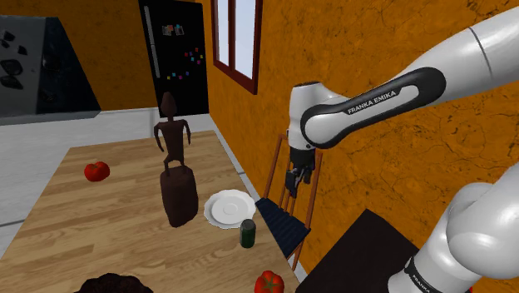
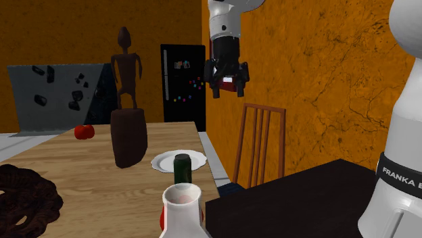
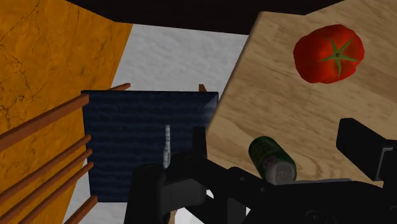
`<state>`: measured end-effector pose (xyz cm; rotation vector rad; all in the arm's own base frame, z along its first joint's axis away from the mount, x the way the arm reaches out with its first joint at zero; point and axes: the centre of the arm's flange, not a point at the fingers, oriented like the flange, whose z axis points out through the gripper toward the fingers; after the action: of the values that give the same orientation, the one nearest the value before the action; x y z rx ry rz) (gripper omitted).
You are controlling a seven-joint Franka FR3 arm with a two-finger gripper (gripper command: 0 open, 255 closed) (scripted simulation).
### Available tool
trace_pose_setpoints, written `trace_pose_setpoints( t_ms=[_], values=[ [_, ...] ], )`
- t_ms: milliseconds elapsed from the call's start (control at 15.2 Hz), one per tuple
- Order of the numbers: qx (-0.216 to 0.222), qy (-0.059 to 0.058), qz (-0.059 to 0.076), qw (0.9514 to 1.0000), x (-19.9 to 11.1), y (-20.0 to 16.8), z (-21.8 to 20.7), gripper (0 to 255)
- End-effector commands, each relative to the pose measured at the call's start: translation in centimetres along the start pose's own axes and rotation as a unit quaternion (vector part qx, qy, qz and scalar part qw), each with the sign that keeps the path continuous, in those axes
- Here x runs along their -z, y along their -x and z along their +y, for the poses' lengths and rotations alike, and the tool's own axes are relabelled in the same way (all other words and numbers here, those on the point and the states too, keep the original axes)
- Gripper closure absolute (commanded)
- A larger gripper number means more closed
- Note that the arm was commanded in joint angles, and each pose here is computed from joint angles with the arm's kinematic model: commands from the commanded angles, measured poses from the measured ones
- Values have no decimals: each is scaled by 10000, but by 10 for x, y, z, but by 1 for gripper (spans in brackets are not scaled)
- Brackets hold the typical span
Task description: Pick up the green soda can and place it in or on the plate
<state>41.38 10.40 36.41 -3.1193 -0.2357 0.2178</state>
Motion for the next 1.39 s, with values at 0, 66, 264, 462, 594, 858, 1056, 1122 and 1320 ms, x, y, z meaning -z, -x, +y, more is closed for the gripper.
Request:
trace_pose_setpoints(
  t_ms=[0,66,264,462,594,858,1056,1122,1320],
  values=[
    [22,-9,36,10000,-22,-17,-9,0],
    [32,-12,50,10000,-31,-25,-13,0],
    [64,-18,92,9999,-59,-49,-25,0],
    [96,-25,133,9999,-86,-74,-37,0],
    [117,-30,161,9998,-104,-91,-45,0],
    [159,-39,216,9996,-140,-124,-61,0],
    [191,-46,258,9995,-167,-149,-74,0],
    [202,-48,271,9994,-176,-157,-78,0],
    [204,-48,275,9994,-189,-160,-79,0]
  ],
)
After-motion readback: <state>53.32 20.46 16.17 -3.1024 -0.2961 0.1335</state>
